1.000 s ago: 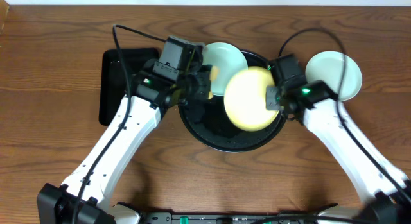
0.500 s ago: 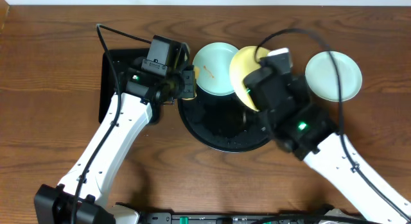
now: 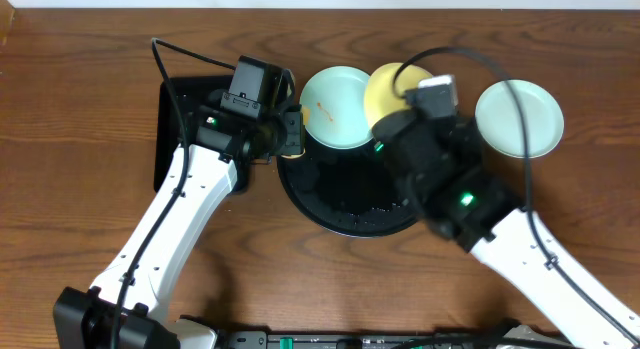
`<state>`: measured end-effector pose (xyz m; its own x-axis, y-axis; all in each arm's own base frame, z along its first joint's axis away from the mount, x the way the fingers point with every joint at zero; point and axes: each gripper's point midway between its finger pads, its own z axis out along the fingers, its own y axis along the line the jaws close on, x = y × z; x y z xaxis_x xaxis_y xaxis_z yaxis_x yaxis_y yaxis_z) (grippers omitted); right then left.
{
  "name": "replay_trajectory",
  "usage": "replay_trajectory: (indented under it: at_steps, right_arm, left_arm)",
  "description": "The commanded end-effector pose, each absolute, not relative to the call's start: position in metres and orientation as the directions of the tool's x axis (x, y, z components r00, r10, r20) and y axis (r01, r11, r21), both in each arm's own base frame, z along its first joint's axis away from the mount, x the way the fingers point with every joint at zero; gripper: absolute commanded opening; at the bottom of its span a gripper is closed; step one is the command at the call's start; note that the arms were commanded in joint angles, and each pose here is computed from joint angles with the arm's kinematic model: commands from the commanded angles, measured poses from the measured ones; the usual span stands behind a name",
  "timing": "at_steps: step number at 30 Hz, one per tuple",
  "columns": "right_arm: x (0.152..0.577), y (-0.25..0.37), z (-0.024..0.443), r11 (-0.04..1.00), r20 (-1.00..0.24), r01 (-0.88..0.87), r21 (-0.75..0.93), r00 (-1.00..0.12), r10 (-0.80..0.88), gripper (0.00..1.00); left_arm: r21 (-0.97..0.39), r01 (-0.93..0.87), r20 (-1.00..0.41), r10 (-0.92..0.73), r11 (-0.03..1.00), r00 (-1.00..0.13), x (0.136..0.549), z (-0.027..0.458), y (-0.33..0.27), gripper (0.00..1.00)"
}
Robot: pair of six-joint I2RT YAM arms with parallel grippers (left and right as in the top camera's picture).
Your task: Clean dirty plates on tray and stack at the side
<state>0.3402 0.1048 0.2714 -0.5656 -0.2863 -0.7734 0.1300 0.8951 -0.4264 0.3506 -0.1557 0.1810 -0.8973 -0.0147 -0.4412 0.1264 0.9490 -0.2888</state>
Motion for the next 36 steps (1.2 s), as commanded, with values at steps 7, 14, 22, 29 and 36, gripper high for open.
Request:
replay_trajectory:
  at_steps: [7,14,22,29,36]
  right_arm:
    - [0.373,0.093,0.249,0.958,-0.659,0.044,0.284,-0.716,0.228,0.01]
    - [0.385,0.062,0.259,0.741,-0.443,0.110,0.662,-0.740,0.506,0.01]
    - [0.398,0.061,0.251,0.631,-0.327,0.128,0.765,-0.766,0.553,0.01]
    - [0.409,0.062,0.242,0.628,-0.321,0.132,0.767,-0.769,0.553,0.01]
    - [0.408,0.079,0.237,0.661,-0.339,0.120,0.740,-0.782,0.522,0.01]
  left_arm:
    - [-0.386,0.211,-0.424,0.030,0.898,-0.905,0.340,0.189,-0.175,0.08]
    - [-0.520,0.351,-0.417,0.127,0.778,-0.900,0.321,0.202,-0.205,0.07]
    - [-0.622,0.483,-0.444,0.231,0.616,-0.866,0.296,0.219,-0.236,0.07]
    - [-0.615,0.534,-0.457,0.290,0.581,-0.841,0.283,0.220,-0.253,0.08]
    - [-0.610,0.550,-0.476,0.292,0.570,-0.830,0.284,0.222,-0.257,0.08]
